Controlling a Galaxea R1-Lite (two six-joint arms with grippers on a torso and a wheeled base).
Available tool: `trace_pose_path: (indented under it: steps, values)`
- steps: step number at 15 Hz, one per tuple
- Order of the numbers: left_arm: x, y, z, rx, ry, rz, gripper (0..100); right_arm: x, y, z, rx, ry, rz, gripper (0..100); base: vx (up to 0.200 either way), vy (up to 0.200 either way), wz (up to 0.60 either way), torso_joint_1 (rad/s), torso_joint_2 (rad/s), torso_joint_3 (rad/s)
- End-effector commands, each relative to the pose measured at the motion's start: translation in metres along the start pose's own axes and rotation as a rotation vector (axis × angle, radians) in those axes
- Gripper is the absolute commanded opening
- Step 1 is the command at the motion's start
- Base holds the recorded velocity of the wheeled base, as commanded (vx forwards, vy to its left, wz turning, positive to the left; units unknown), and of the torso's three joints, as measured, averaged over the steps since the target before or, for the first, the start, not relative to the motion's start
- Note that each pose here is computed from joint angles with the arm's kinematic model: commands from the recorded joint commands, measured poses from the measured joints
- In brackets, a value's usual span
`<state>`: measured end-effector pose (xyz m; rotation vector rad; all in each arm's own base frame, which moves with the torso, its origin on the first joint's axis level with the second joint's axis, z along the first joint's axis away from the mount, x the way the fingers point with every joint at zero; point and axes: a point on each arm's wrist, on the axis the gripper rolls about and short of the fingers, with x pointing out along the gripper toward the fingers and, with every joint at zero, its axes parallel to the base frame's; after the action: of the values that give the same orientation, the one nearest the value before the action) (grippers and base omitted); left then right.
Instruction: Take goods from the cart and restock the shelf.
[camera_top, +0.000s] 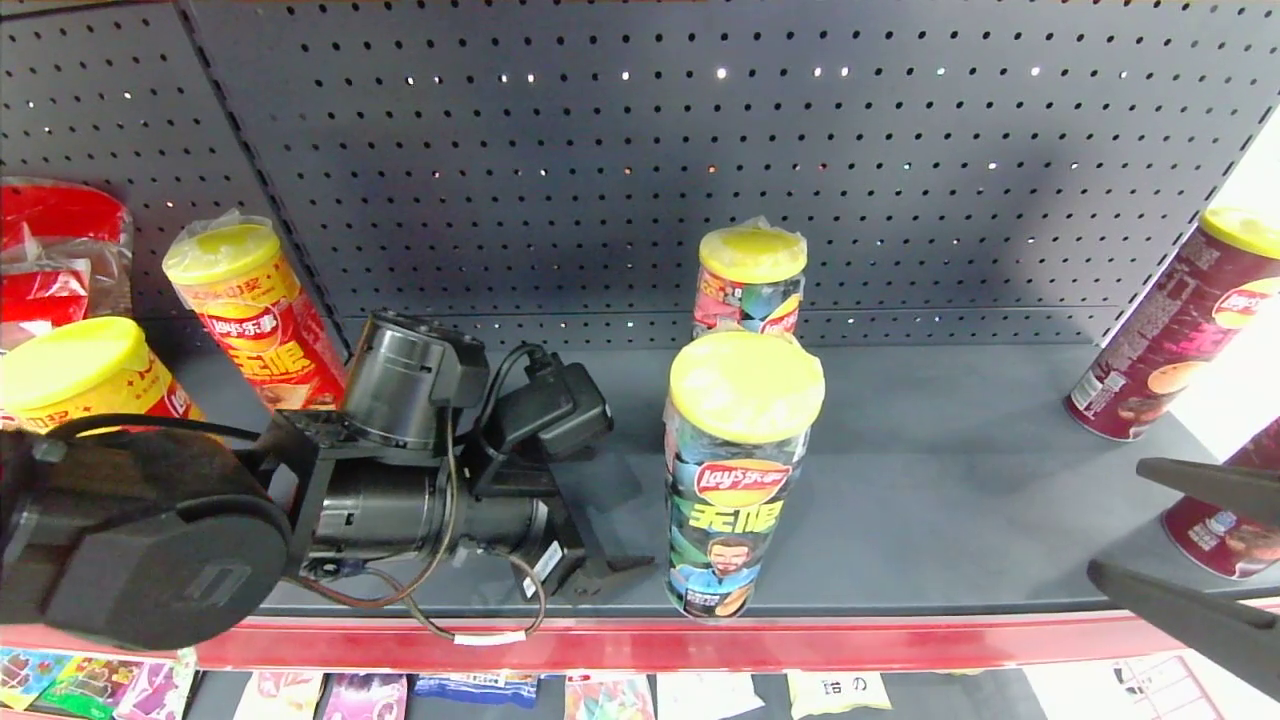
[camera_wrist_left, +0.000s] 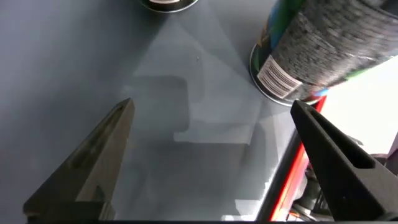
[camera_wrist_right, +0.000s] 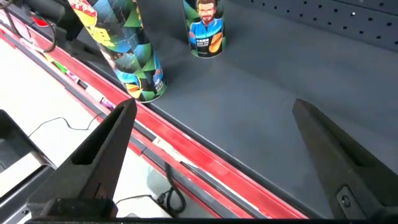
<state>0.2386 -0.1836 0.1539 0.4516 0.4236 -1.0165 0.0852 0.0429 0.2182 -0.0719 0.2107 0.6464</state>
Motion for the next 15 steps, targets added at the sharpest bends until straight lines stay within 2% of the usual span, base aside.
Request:
trace_pose_path:
  steps: [1,15]
  values:
    - [0.005,0.001,-0.001,-0.001,0.008,-0.005,100,0.001,-0.001,0.000,0.002,0.005,-0.006,100,0.000,0.000,0.00,0.000,0.00,0.000]
    - [0.018,0.005,0.008,0.007,-0.007,-0.007,100,0.002,-0.001,-0.003,0.006,0.017,-0.010,100,0.000,0.000,0.00,0.000,0.00,0.000]
